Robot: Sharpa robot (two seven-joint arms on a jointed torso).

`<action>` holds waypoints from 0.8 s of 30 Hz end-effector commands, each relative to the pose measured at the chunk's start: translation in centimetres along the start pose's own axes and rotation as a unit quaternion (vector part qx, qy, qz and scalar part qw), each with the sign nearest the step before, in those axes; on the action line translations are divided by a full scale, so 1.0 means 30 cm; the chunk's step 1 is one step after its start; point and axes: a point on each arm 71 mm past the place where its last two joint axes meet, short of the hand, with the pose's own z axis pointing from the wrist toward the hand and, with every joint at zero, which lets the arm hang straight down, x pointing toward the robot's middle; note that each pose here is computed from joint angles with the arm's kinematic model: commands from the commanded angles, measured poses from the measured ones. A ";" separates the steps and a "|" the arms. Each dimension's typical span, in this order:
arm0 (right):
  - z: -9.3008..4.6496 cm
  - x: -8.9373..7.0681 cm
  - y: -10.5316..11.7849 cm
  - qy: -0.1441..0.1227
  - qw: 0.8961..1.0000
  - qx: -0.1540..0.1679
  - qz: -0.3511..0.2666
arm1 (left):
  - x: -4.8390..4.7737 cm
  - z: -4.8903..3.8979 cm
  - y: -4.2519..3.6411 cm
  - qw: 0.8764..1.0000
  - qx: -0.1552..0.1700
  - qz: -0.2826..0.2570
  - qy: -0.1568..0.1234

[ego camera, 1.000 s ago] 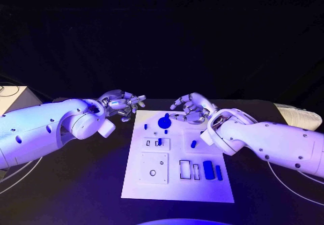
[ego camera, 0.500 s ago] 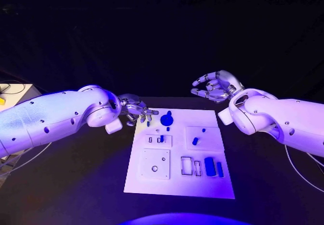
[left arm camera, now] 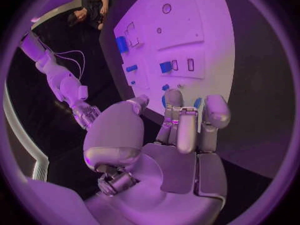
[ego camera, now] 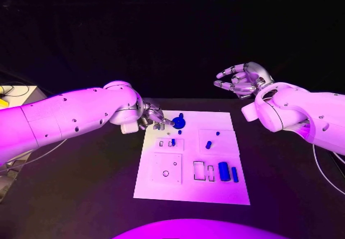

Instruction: Assemble the parts on the task board

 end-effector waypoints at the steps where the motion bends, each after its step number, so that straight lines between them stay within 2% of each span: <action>1: 0.001 -0.005 -0.003 -0.002 1.000 0.011 0.006 | 0.019 0.015 -0.015 0.998 -0.021 0.051 0.031; 6: 0.001 -0.006 -0.004 0.001 1.000 0.014 0.004 | 0.036 0.041 -0.041 0.997 -0.024 0.063 0.041; 15: 0.005 -0.007 -0.007 0.008 1.000 0.020 -0.003 | 0.058 0.079 -0.067 0.994 -0.034 0.080 0.060; 24: 0.008 -0.004 -0.006 0.014 1.000 0.023 -0.005 | 0.060 0.097 -0.070 0.994 -0.040 0.078 0.066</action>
